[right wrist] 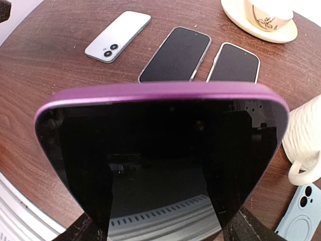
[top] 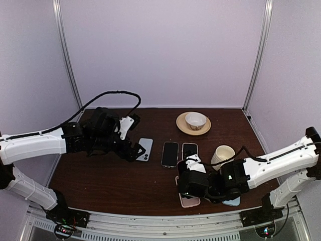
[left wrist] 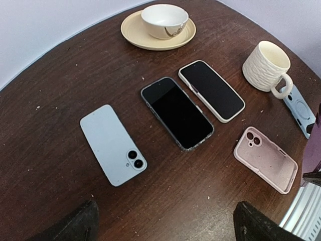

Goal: Put the phone into the phone case
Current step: Install the phone into the phone case.

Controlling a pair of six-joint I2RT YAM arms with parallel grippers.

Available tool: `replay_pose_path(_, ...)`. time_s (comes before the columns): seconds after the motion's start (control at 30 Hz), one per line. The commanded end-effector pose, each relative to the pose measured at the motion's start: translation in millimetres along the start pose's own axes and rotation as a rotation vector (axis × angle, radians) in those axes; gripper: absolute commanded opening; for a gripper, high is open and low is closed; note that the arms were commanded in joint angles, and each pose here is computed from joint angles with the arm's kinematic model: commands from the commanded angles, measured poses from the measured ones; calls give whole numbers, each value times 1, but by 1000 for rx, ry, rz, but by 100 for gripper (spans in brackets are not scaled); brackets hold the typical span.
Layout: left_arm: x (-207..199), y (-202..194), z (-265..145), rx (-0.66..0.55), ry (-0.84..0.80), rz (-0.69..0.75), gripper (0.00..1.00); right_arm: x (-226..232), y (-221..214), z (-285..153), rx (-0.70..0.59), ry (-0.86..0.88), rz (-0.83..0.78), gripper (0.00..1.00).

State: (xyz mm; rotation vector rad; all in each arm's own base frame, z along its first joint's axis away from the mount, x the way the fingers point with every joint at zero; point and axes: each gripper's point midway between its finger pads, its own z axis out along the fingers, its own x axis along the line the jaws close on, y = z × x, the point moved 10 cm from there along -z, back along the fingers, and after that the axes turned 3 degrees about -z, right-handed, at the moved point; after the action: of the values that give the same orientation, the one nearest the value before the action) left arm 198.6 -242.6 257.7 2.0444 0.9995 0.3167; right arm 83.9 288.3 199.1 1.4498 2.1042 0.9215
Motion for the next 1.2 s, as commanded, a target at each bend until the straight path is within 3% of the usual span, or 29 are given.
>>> replay_pose_path(0.0,6,2,-10,-32,28,-11,97,13,-9,5,-163,-47,96,0)
replay_pose_path(0.33,4,3,-10,-29,7,7,98,15,-38,17,-78,-174,77,0)
replay_pose_path(1.17,3,1,-4,-2,-15,9,97,13,-57,36,-14,-209,50,0)
